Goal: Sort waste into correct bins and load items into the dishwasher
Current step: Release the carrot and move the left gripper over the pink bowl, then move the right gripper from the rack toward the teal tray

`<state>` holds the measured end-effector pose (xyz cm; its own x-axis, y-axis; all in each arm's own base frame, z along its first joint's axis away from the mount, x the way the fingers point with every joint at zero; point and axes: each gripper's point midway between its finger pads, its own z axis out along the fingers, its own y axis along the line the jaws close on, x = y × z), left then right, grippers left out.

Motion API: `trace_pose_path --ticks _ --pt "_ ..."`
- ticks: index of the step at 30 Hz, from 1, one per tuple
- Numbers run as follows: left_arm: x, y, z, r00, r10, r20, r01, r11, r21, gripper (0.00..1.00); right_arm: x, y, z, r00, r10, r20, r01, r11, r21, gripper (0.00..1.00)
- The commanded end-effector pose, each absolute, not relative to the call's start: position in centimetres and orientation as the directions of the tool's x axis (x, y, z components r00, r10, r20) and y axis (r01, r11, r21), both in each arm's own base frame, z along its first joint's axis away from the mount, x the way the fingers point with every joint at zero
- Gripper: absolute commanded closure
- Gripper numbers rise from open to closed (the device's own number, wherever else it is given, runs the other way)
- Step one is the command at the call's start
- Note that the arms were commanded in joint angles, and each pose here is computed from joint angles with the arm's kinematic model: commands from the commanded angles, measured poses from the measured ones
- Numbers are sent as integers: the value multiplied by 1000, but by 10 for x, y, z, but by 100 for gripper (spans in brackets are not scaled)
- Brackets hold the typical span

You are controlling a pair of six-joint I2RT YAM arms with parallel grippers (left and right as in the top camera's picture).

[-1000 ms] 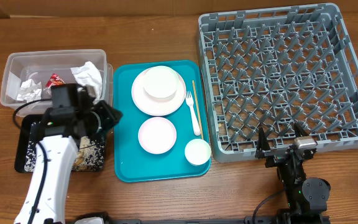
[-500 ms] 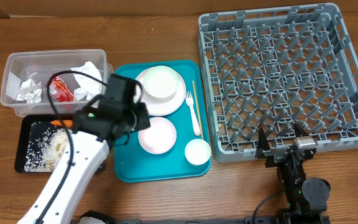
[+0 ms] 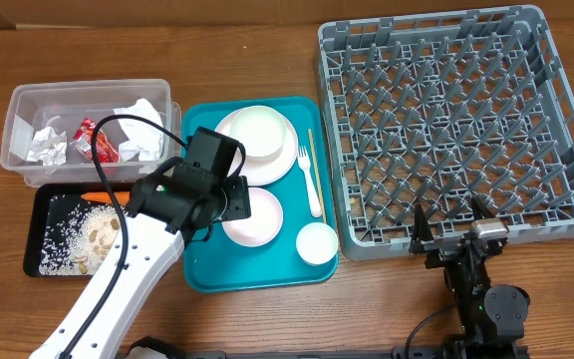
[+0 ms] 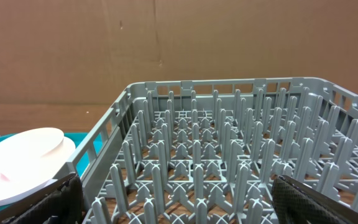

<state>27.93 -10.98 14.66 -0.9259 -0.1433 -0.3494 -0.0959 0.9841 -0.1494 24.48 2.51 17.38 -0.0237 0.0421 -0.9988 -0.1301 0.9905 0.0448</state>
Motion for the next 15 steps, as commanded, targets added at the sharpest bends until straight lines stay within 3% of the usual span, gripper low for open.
trace_pose_path --ticks 1,11,15 --pt "281 -109 157 -916 -134 -378 -85 986 -145 36 245 23 171 -24 39 -999 -122 992 41 0" --pt "279 -109 154 -920 -134 -368 -86 986 -144 34 246 20 179 11 40 -999 -105 994 38 0" --pt "281 -112 155 -918 -144 -370 -89 983 -161 33 244 32 176 -5 43 -999 -172 984 43 0"
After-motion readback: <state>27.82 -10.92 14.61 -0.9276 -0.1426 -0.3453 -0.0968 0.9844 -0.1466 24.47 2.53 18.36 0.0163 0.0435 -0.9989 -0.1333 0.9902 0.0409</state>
